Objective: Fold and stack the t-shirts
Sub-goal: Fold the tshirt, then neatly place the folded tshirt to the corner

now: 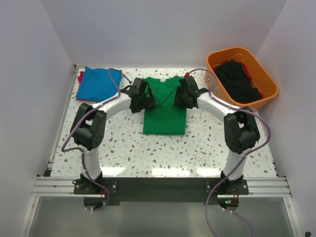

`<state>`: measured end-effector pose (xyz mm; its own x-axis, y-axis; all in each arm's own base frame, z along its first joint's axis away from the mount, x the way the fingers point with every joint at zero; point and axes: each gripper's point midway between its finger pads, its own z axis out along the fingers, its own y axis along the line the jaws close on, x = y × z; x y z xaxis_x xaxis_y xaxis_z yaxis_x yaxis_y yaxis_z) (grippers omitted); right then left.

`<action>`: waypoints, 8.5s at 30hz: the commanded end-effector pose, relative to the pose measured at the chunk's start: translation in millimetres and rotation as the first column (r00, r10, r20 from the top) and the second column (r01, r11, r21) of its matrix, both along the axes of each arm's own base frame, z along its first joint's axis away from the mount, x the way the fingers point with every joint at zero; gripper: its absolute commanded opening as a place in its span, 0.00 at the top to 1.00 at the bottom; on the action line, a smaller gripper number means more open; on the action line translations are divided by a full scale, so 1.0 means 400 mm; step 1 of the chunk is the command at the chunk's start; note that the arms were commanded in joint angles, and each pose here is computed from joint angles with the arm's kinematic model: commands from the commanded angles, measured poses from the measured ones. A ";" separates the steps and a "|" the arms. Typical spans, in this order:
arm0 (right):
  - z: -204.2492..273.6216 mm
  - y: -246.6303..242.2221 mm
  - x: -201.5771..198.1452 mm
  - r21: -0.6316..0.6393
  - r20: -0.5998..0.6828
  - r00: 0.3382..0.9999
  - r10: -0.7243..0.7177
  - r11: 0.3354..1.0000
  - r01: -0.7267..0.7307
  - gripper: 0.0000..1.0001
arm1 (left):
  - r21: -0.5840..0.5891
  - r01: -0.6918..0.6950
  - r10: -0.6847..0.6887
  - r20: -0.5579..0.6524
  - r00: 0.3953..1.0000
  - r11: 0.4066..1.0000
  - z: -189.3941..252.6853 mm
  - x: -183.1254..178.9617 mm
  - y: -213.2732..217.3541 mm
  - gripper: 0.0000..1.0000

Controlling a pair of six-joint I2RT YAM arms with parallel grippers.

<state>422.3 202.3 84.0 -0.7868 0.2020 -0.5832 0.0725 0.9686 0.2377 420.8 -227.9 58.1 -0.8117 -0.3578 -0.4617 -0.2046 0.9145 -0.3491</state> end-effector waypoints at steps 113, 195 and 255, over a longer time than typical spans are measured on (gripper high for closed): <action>0.196 0.056 0.298 0.308 0.209 0.945 0.252 0.900 -0.308 0.01 | -0.074 -0.019 0.036 0.239 0.970 0.997 0.147 0.225 0.168 0.00; 0.055 -0.204 -0.351 -0.054 0.088 0.986 0.140 0.989 -0.136 0.01 | 0.787 -0.215 -0.214 0.400 0.891 0.578 0.577 0.347 0.706 1.00; 0.189 -0.223 -0.420 0.114 0.256 0.967 0.004 0.993 -0.035 0.01 | 0.038 -0.002 -0.013 0.391 0.920 0.999 0.265 -0.307 0.234 0.00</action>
